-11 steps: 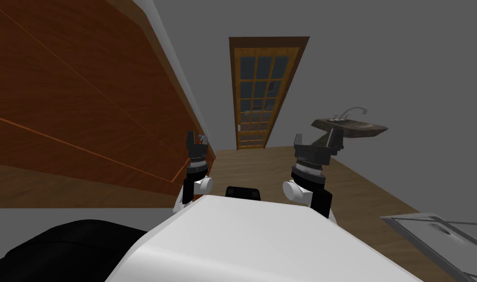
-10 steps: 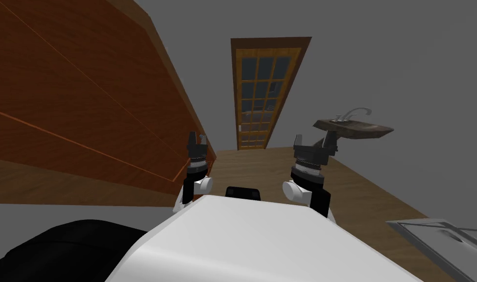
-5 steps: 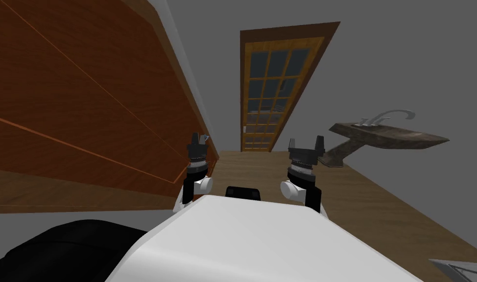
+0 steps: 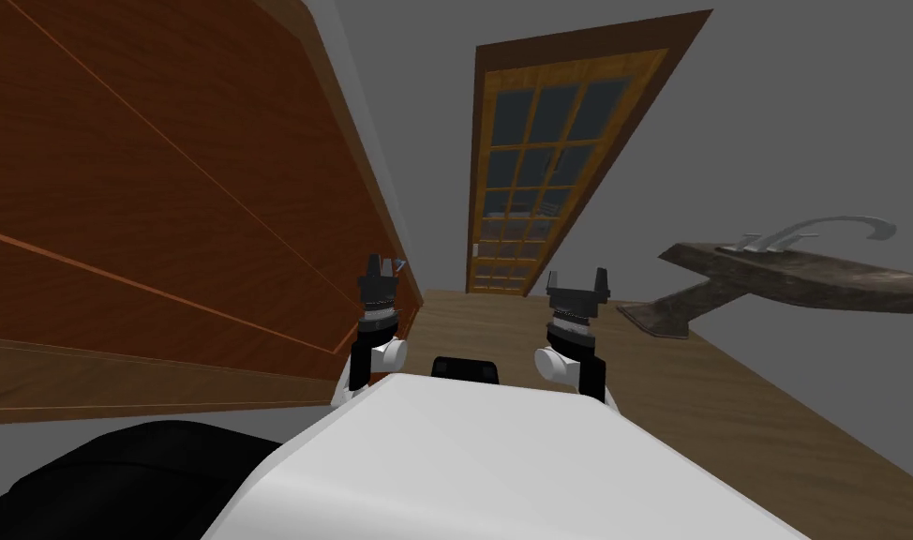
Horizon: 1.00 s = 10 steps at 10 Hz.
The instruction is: Pull the door open
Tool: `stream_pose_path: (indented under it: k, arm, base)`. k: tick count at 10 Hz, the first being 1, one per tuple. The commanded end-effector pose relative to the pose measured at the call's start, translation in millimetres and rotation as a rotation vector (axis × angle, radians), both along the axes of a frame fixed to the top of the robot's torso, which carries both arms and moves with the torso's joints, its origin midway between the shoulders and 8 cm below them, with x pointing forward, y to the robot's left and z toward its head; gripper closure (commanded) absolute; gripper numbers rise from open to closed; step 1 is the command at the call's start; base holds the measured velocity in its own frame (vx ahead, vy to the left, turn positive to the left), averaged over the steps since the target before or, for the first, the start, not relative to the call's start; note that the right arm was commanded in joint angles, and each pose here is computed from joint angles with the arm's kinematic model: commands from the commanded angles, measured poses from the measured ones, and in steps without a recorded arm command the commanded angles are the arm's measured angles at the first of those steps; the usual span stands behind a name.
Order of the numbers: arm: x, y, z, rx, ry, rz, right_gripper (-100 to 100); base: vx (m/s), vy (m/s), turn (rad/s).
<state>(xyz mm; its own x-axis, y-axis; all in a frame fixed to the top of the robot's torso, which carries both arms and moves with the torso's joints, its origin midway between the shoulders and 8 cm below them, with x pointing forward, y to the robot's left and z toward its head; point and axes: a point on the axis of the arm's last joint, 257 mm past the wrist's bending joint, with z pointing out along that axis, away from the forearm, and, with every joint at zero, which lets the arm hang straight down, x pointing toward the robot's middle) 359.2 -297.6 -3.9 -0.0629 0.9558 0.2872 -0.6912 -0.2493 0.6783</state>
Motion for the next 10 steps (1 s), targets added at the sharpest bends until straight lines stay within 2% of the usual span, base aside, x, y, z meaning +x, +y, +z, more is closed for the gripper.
stream_pose_path:
  k: [1,2,3,10]
  arm:
    - [5.2,-3.8,-10.7,0.034,0.011,0.019,-100]
    - [7.4,-6.1,-17.2,0.054,0.019,0.029,-100]
    - [11.5,-10.8,-30.1,0.094,0.033,0.048,-100]
    - [23.4,-30.3,-80.5,0.256,0.083,0.108,-100]
  base:
    - [0.078,0.008,0.136]
    - [0.088,0.006,0.103]
    - [0.119,0.014,0.203]
    - [0.111,0.001,0.132]
